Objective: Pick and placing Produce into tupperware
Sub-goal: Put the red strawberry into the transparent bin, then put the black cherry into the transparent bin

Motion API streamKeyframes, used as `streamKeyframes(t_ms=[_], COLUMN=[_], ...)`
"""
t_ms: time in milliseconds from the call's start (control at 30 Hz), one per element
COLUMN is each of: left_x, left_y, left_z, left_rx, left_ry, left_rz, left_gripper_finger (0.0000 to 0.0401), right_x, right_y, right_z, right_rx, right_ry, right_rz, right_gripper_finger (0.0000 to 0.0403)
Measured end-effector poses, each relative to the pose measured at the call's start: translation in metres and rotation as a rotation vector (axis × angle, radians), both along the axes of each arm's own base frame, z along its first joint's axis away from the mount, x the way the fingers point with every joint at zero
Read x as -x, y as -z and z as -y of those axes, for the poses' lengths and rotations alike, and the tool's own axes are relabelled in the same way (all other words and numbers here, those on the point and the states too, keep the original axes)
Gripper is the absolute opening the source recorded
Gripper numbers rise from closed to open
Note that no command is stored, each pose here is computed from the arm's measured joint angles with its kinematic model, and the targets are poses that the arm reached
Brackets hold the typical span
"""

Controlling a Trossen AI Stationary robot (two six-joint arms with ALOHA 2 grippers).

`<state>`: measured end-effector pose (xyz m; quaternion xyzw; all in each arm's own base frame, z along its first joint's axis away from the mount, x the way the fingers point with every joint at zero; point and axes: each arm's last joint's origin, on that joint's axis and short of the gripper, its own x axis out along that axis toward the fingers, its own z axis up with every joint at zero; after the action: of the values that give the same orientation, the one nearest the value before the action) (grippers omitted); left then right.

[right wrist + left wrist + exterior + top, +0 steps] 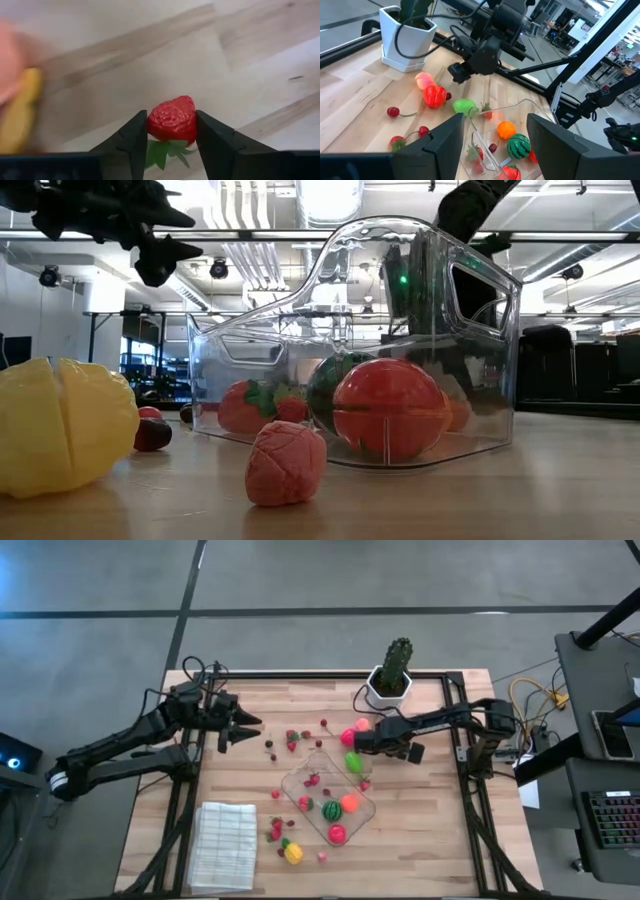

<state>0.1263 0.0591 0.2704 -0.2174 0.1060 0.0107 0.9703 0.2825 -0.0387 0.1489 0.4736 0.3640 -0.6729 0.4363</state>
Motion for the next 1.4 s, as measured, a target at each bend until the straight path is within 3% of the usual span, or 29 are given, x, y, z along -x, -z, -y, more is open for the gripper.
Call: streamKeyframes(t_ms=[167, 300, 433, 533, 667, 767, 900, 1067, 1233, 1400], left_x=[0.001, 0.003, 0.006, 0.007, 0.007, 0.006, 0.005, 0.004, 0.000, -0.012], left_y=[0.000, 0.004, 0.008, 0.008, 0.009, 0.011, 0.018, 0.020, 0.020, 0.036], left_z=[0.000, 0.000, 0.001, 0.001, 0.000, -0.001, -0.001, -0.002, -0.004, -0.013], left_rx=[-0.003, 0.002, -0.032, -0.059, -0.073, -0.072, -0.055, -0.048, -0.063, -0.108], left_ry=[-0.002, -0.060, -0.082, -0.077, -0.105, -0.117, -0.118, -0.117, -0.115, -0.113], left_rz=[0.002, -0.044, -0.086, -0.086, -0.097, -0.108, -0.127, -0.136, -0.124, -0.244], left_gripper_finger=[0.0202, 0.0202, 0.0202, 0.0202, 0.0202, 0.0202, 0.0202, 0.0202, 0.0202, 0.0202], right_x=[-0.014, -0.033, -0.054, -0.069, -0.089, -0.104, -0.122, -0.139, -0.136, -0.117], right_y=[-0.028, -0.073, -0.121, -0.144, -0.149, -0.140, -0.124, -0.122, -0.148, -0.187], right_z=[-0.003, -0.018, -0.047, -0.070, -0.098, -0.115, -0.129, -0.132, -0.127, -0.114], right_rx=[0.007, 0.072, 0.159, 0.159, 0.127, 0.121, 0.115, 0.124, 0.275, 0.427], right_ry=[-0.110, -0.244, -0.460, -0.598, -0.706, -0.764, -0.790, -0.754, -0.670, -0.581], right_rz=[0.089, 0.234, 0.383, 0.490, 0.582, 0.576, 0.545, 0.535, 0.483, 0.409], right_gripper_finger=[0.0140, 0.0155, 0.0156, 0.0152, 0.0153, 0.0168, 0.0211, 0.0278, 0.0323, 0.0339])
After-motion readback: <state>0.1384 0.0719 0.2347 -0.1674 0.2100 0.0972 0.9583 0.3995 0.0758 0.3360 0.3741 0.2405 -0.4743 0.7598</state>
